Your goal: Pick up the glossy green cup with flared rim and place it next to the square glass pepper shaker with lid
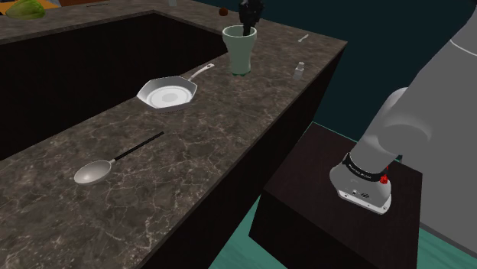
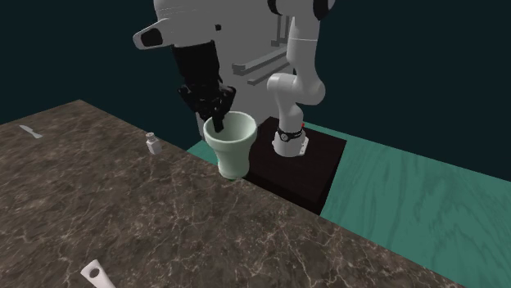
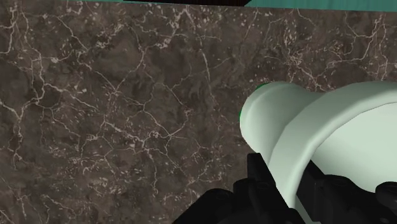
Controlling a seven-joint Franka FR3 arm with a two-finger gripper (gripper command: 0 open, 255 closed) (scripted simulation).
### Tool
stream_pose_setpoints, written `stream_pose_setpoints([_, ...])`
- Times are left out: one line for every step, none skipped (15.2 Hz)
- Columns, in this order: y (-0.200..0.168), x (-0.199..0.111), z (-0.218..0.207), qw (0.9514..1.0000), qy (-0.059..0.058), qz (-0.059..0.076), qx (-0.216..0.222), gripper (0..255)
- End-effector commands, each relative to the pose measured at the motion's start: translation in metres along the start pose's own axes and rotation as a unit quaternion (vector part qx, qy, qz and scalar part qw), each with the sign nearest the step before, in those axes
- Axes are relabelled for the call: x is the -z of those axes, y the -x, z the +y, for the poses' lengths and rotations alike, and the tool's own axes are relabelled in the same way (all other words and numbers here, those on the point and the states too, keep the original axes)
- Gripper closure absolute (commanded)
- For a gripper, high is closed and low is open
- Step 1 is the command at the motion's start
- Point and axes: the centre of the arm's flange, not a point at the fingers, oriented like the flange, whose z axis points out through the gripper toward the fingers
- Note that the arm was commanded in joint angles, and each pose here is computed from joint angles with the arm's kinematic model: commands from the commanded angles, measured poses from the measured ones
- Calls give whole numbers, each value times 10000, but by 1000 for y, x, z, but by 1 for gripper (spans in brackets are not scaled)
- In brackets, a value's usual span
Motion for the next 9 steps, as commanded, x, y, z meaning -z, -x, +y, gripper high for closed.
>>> stream_pose_setpoints([0,3,27,10000,2,0,7,255])
stream_pose_setpoints([2,4,40,10000,2,0,7,255])
stream_pose_setpoints([3,6,53,10000,2,0,7,255])
stream_pose_setpoints([4,8,66,10000,2,0,7,255])
stream_pose_setpoints([5,10,79,10000,2,0,7,255])
stream_pose_setpoints([6,11,92,10000,2,0,7,255])
stream_pose_setpoints([7,13,105,10000,2,0,7,255])
stream_pose_setpoints([8,15,118,10000,2,0,7,255])
stream_pose_setpoints([9,16,131,10000,2,0,7,255])
